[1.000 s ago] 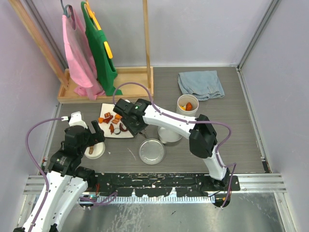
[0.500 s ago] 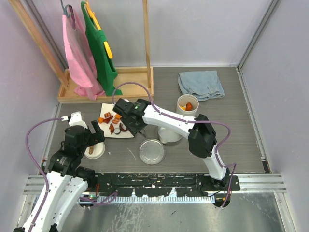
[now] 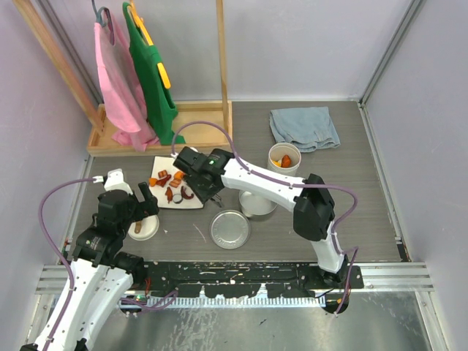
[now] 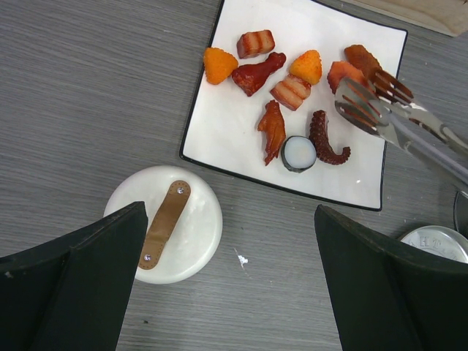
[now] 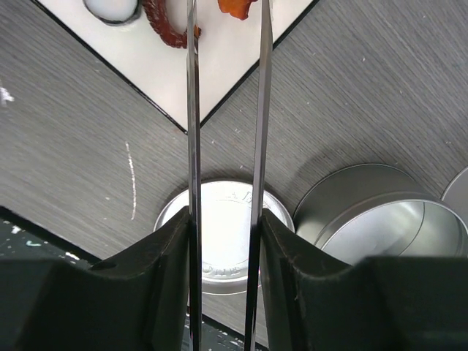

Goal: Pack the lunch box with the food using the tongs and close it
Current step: Pick up the fake food from the plate.

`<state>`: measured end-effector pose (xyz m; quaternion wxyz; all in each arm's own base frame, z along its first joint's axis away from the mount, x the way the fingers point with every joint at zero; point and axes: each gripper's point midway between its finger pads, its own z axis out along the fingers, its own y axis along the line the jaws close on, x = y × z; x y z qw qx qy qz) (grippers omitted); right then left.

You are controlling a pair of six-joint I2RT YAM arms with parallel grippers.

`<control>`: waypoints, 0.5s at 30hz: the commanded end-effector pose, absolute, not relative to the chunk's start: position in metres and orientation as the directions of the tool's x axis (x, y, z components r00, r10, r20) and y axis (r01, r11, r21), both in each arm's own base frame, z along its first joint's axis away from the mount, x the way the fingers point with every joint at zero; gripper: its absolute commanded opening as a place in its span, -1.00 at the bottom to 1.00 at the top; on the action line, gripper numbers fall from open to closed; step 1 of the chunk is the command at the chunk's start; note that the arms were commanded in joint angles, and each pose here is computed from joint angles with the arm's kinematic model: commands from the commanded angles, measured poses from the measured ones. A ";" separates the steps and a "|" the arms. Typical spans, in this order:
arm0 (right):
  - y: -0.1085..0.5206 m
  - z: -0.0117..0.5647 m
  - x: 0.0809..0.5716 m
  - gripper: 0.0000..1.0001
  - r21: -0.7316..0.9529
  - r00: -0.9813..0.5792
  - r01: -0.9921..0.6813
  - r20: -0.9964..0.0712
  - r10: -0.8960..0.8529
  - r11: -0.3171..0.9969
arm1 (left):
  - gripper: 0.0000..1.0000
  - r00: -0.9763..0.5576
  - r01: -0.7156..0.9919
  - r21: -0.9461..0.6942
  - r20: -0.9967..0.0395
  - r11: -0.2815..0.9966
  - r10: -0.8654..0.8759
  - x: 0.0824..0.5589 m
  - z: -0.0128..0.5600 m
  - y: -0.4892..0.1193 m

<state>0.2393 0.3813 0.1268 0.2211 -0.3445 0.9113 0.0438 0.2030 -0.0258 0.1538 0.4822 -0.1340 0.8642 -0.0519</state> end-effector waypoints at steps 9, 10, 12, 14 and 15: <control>0.384 0.220 0.232 -0.24 0.067 -0.642 -0.613 -0.623 -0.447 0.787 | 0.96 -0.452 -0.193 -0.239 -0.839 0.952 -0.303 0.208 0.168 -0.023; 0.379 0.224 0.231 -0.24 0.069 -0.643 -0.606 -0.629 -0.437 0.792 | 0.96 -0.451 -0.191 -0.239 -0.840 0.952 -0.302 0.209 0.168 -0.024; 0.364 0.231 0.234 -0.24 0.047 -0.641 -0.571 -0.648 -0.410 0.819 | 0.96 -0.450 -0.190 -0.241 -0.840 0.952 -0.302 0.209 0.168 -0.024; 0.348 0.237 0.233 -0.24 0.052 -0.649 -0.545 -0.659 -0.382 0.837 | 0.96 -0.452 -0.189 -0.240 -0.840 0.952 -0.301 0.209 0.168 -0.024; 0.340 0.238 0.233 -0.24 0.057 -0.656 -0.528 -0.661 -0.365 0.847 | 0.96 -0.452 -0.188 -0.240 -0.840 0.952 -0.301 0.209 0.168 -0.024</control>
